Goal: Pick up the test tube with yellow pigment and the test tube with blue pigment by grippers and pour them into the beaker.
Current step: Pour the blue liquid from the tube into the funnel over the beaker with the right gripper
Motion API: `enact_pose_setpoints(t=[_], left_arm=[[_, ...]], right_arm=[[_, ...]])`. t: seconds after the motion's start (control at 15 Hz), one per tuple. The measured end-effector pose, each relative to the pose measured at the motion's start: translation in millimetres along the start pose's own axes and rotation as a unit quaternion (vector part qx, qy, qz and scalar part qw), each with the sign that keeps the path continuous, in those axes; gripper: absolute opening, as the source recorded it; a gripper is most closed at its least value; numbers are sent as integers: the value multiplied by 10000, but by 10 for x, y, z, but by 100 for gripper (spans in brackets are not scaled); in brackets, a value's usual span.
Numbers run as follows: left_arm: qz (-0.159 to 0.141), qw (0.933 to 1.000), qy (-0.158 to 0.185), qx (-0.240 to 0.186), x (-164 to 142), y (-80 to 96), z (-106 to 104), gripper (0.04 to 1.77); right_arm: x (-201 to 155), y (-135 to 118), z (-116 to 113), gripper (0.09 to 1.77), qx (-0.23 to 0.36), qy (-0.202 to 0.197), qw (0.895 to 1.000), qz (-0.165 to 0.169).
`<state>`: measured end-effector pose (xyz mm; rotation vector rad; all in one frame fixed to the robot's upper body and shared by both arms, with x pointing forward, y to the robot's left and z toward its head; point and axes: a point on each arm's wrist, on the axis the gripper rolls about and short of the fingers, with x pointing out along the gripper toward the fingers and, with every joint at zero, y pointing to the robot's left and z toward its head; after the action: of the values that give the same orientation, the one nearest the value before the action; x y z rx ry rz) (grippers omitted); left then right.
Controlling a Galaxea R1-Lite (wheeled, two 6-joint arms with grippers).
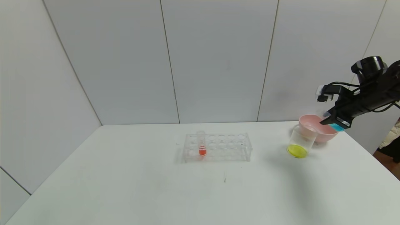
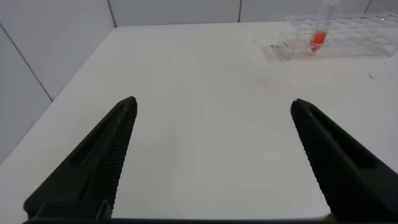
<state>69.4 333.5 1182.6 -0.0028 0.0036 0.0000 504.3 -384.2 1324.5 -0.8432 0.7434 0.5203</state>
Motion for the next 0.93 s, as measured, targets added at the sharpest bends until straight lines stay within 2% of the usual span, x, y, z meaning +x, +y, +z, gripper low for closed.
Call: enact_pose_setpoints(t=[0.27,0.47,0.53,0.73,0.93], left_arm=[[0,10000,0,2,0,0,0,176],[-2,10000,0,0,0,0,0,176],[-2,10000,0,0,0,0,0,176],[-2,10000,0,2,0,0,0,176],[-2,10000,0,0,0,0,0,176]], right_arm=[[-21,89,174,52,-351,418,9981,-271],[-46,123,225,52,-641,889,9927,-509],[-57,142,236,52,-734,1041,9905,-528],[-78,184,293,52,-882,1124,9882,-543],[-77,220,323,52,-1132,1481,9805,-628]])
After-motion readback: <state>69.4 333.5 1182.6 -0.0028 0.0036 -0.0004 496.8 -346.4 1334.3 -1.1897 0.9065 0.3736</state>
